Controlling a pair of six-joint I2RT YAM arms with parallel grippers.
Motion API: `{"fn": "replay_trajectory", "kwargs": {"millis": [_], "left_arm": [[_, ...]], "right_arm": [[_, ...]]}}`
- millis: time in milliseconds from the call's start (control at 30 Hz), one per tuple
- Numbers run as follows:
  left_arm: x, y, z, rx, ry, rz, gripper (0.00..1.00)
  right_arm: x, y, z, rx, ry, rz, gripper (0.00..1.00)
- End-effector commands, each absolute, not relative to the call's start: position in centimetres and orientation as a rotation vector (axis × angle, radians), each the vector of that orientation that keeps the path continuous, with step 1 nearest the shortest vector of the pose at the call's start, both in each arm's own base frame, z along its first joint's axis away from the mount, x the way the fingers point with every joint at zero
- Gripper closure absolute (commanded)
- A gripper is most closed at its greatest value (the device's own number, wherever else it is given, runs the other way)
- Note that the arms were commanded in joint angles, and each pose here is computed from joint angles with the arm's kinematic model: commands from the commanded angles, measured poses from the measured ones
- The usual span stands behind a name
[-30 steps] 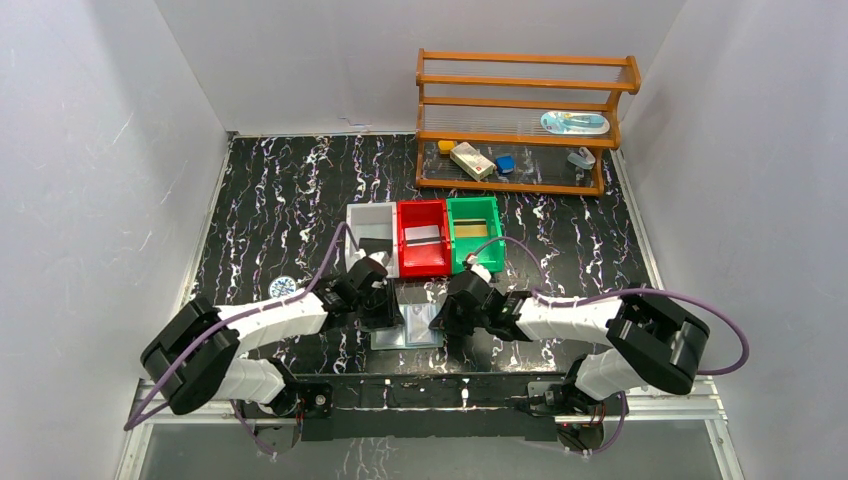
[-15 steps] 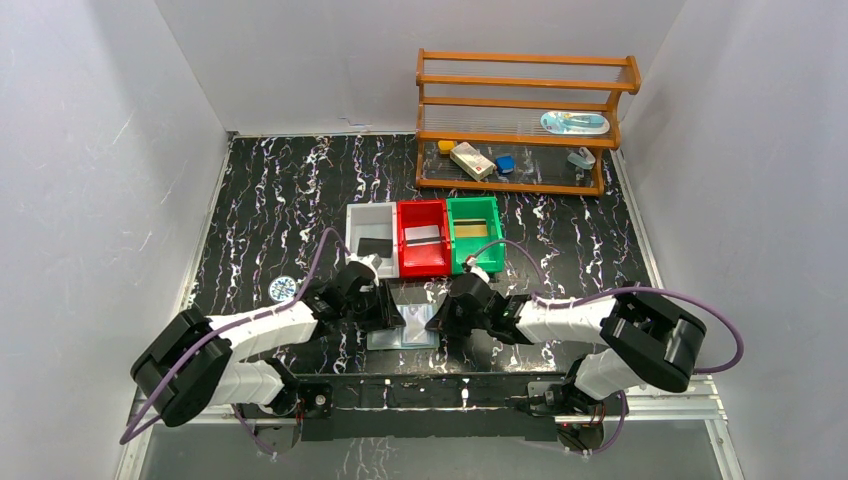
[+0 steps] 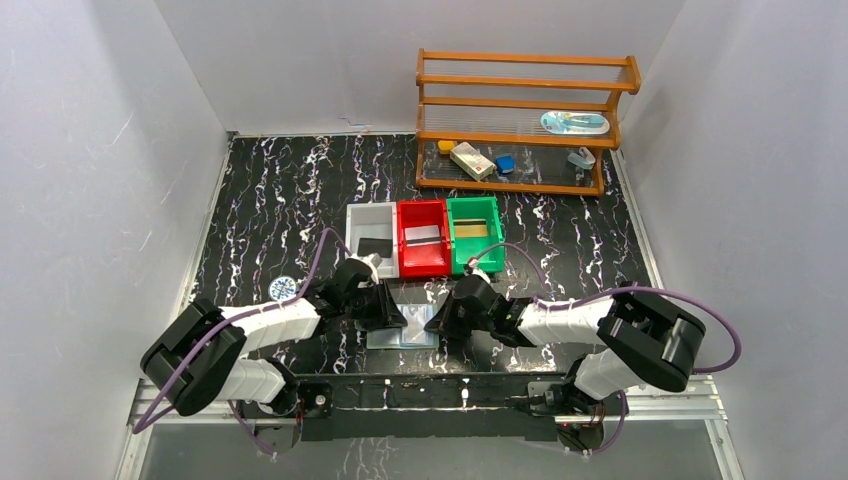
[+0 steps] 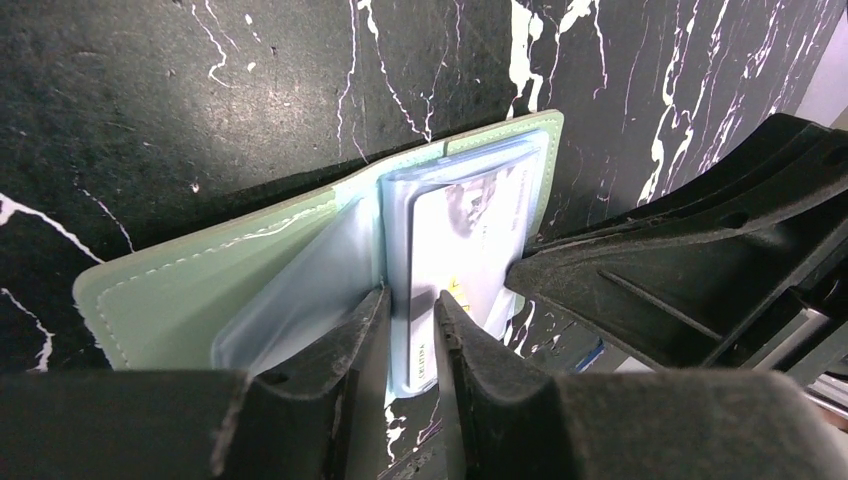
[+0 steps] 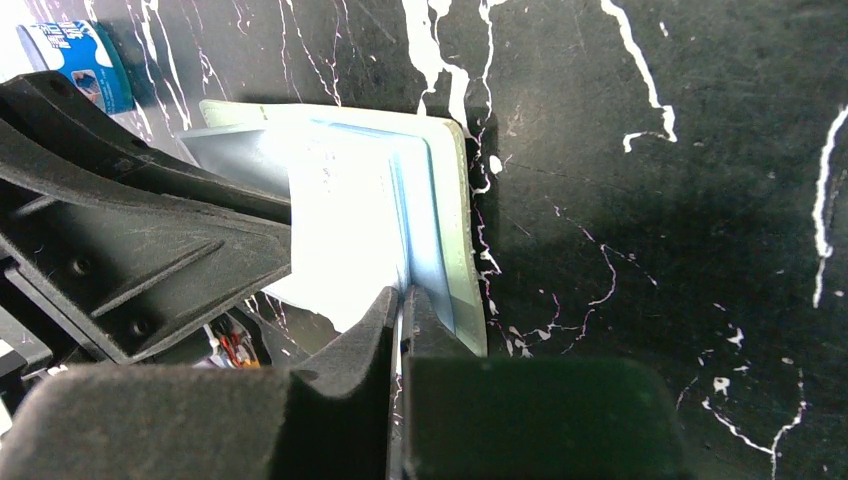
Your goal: Take the credit cards out of the card holder
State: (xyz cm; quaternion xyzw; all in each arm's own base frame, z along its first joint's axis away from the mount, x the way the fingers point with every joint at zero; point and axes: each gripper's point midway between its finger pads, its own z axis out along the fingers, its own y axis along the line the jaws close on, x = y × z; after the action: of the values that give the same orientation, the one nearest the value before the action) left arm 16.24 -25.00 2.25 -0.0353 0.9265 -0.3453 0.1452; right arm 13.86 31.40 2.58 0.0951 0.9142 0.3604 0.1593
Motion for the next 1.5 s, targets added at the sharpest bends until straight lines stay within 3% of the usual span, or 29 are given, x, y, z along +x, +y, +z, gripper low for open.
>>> {"fn": "replay_trajectory", "kwargs": {"millis": [0,333,600,700,867,933,1033,1467], "left_arm": [[14.9,-25.4,1.6,-0.065,2.702,-1.051,0.81],[15.2,-25.9,3.3,0.012,2.640,-1.099,1.00],[14.9,-24.6,1.7,0.043,2.714,-0.967,1.00],[14.8,-24.9,1.9,0.055,2.709,-0.998,1.00],[14.8,-25.1,2.3,0.047,2.705,-1.014,0.83],[14.8,-25.3,2.6,0.043,2.695,-1.033,0.73],[14.8,-25.6,3.0,0.034,2.680,-1.067,0.66],[15.0,-24.5,3.3,-0.038,2.665,-1.011,0.67]], "right_arm": [[12.1,29.0,-1.0,0.251,2.733,0.881,0.95],[12.3,29.3,-0.9,0.237,2.736,0.884,0.92],[12.9,30.2,0.6,0.194,2.699,0.920,0.68],[13.2,31.0,1.6,0.157,2.676,0.951,0.69],[13.8,31.8,2.7,0.101,2.658,0.949,0.82],[13.9,32.0,2.9,0.087,2.661,0.942,0.83],[13.9,32.0,2.6,0.090,2.673,0.940,0.81],[13.2,32.0,0.5,0.144,2.729,0.937,0.78]]}}
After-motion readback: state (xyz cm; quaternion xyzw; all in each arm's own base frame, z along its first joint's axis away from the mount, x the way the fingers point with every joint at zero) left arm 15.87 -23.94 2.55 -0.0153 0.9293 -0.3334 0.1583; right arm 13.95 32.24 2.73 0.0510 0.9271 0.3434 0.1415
